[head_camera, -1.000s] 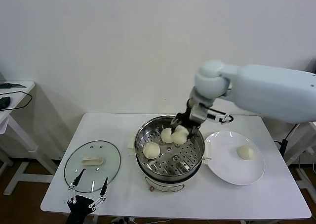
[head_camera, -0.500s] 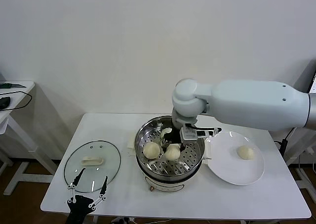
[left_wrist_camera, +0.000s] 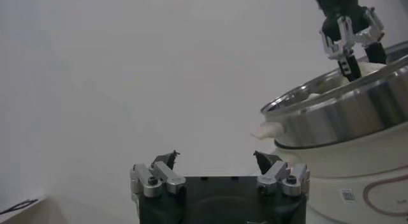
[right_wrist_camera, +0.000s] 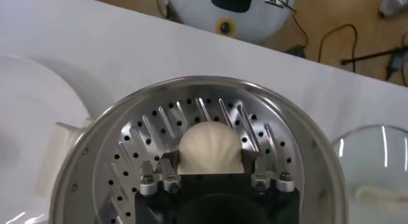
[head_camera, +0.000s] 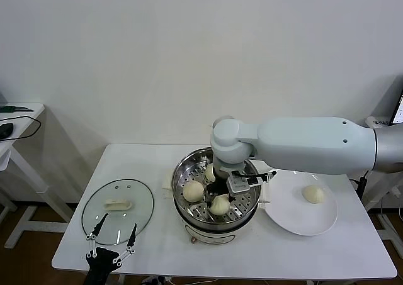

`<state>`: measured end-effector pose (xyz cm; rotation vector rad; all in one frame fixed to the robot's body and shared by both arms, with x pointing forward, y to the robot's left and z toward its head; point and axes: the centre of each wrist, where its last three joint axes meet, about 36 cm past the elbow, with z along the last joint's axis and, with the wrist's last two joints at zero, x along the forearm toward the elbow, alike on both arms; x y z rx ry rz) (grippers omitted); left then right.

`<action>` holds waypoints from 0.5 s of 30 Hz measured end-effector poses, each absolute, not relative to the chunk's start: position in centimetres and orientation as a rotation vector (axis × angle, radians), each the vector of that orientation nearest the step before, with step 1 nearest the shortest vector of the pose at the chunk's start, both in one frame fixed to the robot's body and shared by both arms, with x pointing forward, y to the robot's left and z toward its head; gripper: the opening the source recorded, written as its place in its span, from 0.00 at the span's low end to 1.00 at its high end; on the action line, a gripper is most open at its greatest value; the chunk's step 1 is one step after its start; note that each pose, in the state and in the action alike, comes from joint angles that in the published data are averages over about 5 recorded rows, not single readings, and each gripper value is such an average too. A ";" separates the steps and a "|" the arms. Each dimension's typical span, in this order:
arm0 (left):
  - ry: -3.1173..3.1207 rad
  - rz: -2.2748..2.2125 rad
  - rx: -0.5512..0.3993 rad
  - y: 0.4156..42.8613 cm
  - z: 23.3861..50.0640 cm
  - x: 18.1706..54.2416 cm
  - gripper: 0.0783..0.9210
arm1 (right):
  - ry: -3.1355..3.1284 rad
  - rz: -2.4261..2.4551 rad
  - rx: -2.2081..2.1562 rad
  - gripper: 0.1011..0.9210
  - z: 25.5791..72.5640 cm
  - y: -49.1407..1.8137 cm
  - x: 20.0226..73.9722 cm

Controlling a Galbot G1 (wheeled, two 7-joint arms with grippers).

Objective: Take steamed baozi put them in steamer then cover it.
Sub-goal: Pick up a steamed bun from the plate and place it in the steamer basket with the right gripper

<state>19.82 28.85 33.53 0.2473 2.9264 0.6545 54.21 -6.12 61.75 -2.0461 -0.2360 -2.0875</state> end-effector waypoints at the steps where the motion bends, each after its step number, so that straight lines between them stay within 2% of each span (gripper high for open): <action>1: 2.926 0.654 0.247 28.9 33.5 19.8 0.88 | -0.241 -2.086 -2.046 0.69 61.6 -6.1 54.2; 5: 2.926 0.652 0.245 28.9 33.4 19.9 0.88 | -0.251 -2.083 -2.043 0.73 61.1 -5.8 54.1; 10: 2.924 0.650 0.240 28.9 33.4 20.0 0.88 | -0.245 -2.096 -2.024 0.85 61.1 -5.7 54.2; 15: 2.923 0.651 0.237 28.9 33.4 20.0 0.88 | -0.213 -2.119 -2.010 0.88 62.0 -6.0 54.5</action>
